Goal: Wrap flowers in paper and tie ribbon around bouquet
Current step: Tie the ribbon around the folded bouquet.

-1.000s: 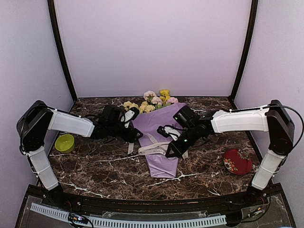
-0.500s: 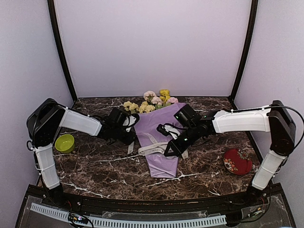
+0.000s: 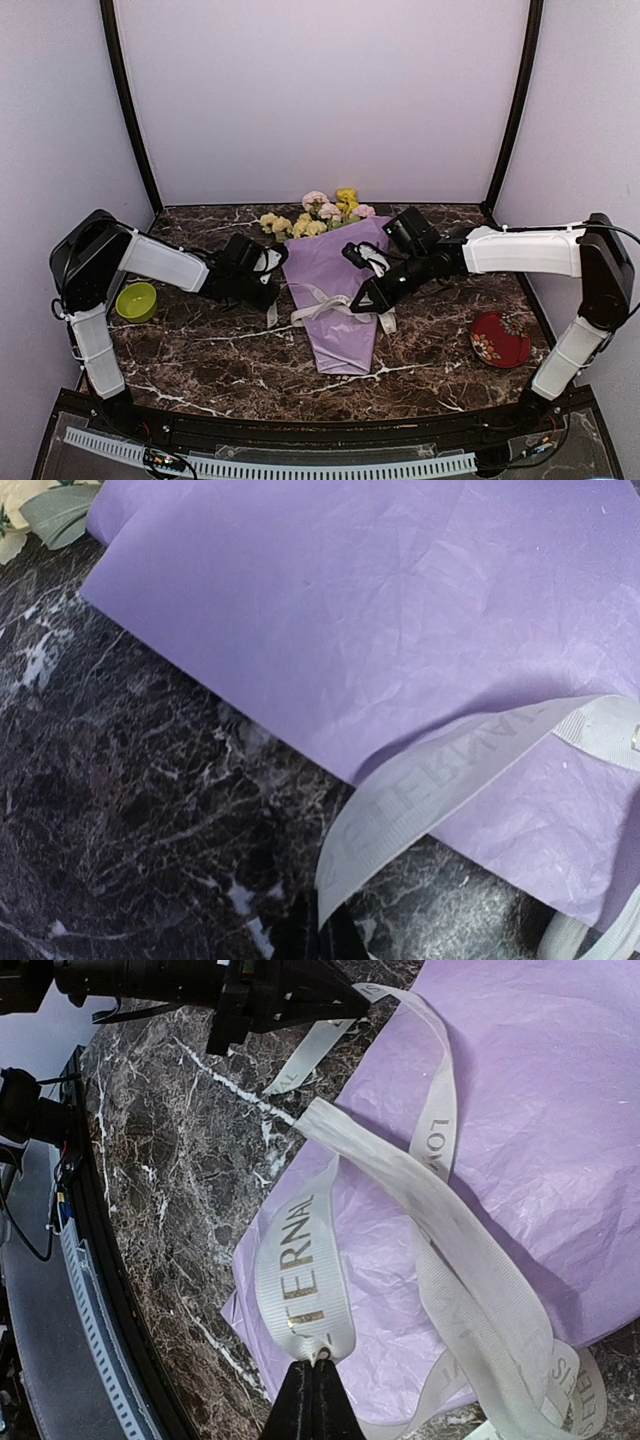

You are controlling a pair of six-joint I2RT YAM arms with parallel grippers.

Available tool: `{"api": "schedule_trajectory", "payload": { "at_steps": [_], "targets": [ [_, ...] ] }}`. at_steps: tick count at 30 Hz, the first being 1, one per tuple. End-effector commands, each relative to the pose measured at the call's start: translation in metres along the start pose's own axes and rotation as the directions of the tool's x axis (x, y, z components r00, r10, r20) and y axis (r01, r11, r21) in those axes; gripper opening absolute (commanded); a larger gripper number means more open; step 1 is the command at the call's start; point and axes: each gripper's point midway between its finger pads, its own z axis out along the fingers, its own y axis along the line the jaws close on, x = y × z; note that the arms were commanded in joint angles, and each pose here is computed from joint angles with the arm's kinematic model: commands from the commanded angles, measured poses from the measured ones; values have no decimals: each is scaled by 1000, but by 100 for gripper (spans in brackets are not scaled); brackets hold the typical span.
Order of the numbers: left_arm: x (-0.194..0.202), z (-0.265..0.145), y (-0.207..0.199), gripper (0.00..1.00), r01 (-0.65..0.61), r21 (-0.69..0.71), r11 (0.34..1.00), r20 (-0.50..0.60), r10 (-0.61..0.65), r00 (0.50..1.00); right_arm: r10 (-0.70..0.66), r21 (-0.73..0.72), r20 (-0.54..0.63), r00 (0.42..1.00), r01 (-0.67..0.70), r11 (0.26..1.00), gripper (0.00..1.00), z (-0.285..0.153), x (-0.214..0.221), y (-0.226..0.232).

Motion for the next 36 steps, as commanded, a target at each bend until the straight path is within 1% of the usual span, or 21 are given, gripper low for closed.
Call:
{"api": "schedule_trajectory", "payload": {
  "at_steps": [1,10,14,16,19,23,31,36],
  "targets": [
    [-3,-22,10,0,66,-47,997,32,-65,997,8,-14,43,999,-7,1000,0,-5,-8,-5],
    [-7,-58,13,0,154,-62,986,112,-147,983,39,29,130,991,-43,999,0,-14,-34,-23],
    [-10,-77,10,0,170,-53,984,176,-158,972,56,28,149,987,-61,998,0,-10,-40,-25],
    [-9,-81,10,0,171,-59,983,187,-157,970,68,25,159,985,-73,997,0,-9,-43,-26],
    [-6,-85,12,0,173,-78,982,191,-156,969,94,7,183,979,-97,995,0,-7,-46,-26],
    [-5,-88,8,0,170,-64,983,200,-154,968,110,6,209,972,-114,993,0,-9,-51,-26],
    [-13,-85,2,0,167,-48,985,207,-153,966,84,27,270,959,-94,995,0,-22,-67,-23],
    [1,-80,4,0,181,-67,981,174,-168,970,72,70,280,957,-95,993,0,-27,-61,-28]
  ]
}}
